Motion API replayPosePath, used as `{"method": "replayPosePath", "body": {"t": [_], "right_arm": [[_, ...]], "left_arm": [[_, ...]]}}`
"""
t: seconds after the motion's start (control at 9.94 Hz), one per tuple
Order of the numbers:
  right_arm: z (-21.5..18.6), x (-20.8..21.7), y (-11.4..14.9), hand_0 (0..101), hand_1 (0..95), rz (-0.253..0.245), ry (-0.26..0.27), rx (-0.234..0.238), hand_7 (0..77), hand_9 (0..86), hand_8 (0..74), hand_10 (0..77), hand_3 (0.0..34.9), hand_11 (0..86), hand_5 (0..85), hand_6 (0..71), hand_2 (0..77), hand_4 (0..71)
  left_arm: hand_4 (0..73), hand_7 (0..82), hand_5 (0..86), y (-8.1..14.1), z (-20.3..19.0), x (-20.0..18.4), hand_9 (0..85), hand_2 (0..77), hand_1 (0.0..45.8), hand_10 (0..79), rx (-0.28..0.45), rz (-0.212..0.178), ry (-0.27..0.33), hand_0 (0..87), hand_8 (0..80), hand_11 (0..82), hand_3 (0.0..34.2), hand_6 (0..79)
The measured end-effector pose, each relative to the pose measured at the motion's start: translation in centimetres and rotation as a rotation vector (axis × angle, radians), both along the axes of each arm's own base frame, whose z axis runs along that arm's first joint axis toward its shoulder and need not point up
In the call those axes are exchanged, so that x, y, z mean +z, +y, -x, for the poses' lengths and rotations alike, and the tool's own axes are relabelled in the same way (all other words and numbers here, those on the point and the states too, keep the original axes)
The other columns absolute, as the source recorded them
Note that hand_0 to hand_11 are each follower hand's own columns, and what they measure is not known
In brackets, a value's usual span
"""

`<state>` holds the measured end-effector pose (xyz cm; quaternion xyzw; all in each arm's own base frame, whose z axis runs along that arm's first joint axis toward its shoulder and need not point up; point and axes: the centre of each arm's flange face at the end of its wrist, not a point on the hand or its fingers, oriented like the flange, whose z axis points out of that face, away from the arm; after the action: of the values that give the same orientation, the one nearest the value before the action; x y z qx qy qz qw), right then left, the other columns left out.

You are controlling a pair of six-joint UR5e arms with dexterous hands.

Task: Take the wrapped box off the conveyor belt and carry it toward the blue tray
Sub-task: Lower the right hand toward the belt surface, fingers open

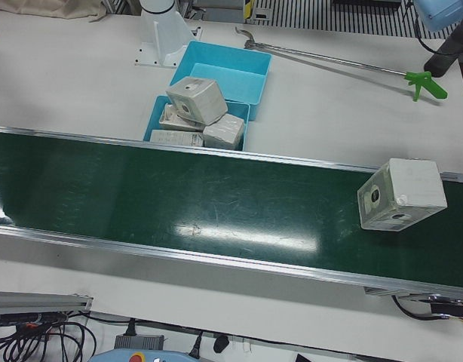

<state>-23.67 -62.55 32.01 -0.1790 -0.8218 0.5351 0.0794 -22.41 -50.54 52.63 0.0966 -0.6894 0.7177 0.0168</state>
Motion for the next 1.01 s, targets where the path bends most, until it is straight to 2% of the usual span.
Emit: {"method": "replayPosePath", "body": {"t": [0.1,0.2,0.3,0.4,0.5,0.6,0.91,1.01], "right_arm": [[0.3,0.1,0.1,51,11.5,0.002,0.002,-0.004,33.3,12.0,7.6,6.5,7.1,9.8,25.1,15.3,11.4,20.7],[0.6,0.2,0.2,51,11.5,0.003,0.003,-0.008,33.3,12.0,7.6,6.5,7.1,9.8,25.1,15.3,11.4,20.7],[0.9,0.1,0.3,48,9.8,0.001,0.002,-0.012,29.5,7.6,2.2,1.1,9.0,2.7,21.8,13.6,2.2,20.7],[1.2,0.0,0.5,51,20.2,-0.002,0.001,-0.016,29.5,7.6,2.7,1.6,8.1,2.7,24.5,13.6,8.2,16.9],[1.3,-0.1,0.6,51,20.2,-0.003,0.000,-0.018,29.5,7.6,2.7,1.6,8.1,2.7,24.5,13.6,8.2,16.9],[1.5,-0.1,0.7,53,20.2,-0.005,0.000,-0.021,30.0,7.6,2.7,1.6,6.2,3.8,25.1,13.1,18.5,18.5],[2.3,-0.1,1.0,53,18.5,-0.006,0.002,-0.034,27.8,7.6,2.7,1.6,6.9,3.8,23.5,12.5,15.3,18.5],[2.9,0.0,1.1,52,18.5,-0.004,0.004,-0.041,26.2,4.9,0.5,1.1,6.6,2.7,22.4,10.9,15.3,16.9]], "left_arm": [[0.0,0.5,1.1,0.0,0.0,0.0,0.0,1.1,0.0,0.5,0.000,0.000,0.000,0.0,0.5,0.0,0.0,0.0],[0.0,0.5,1.1,0.0,0.0,0.0,0.0,1.1,0.0,0.5,0.000,0.000,0.000,0.0,0.5,0.0,0.0,0.0],[0.0,0.5,1.1,0.0,0.0,0.0,0.0,1.1,0.0,0.5,0.000,0.000,0.000,0.0,0.5,0.5,0.0,0.0],[0.0,0.5,1.1,0.0,0.0,0.0,0.0,1.1,0.0,0.5,0.000,0.000,0.000,0.0,0.5,0.0,0.0,0.0],[0.0,0.5,1.1,0.0,0.0,0.0,0.0,1.1,0.0,0.5,0.000,0.000,0.000,0.0,0.5,0.0,0.0,0.0],[0.0,0.5,1.1,0.0,0.0,0.0,0.0,0.5,0.0,0.5,0.000,0.000,0.000,0.0,0.5,0.0,0.0,0.0],[0.0,0.5,1.1,0.0,0.0,0.0,0.0,1.1,0.0,0.5,0.000,0.000,0.000,0.0,0.5,0.0,0.0,0.0],[0.0,0.5,1.1,0.0,0.0,0.0,0.0,1.1,0.0,0.0,0.000,0.000,0.000,0.0,0.5,0.0,0.0,0.0]]}}
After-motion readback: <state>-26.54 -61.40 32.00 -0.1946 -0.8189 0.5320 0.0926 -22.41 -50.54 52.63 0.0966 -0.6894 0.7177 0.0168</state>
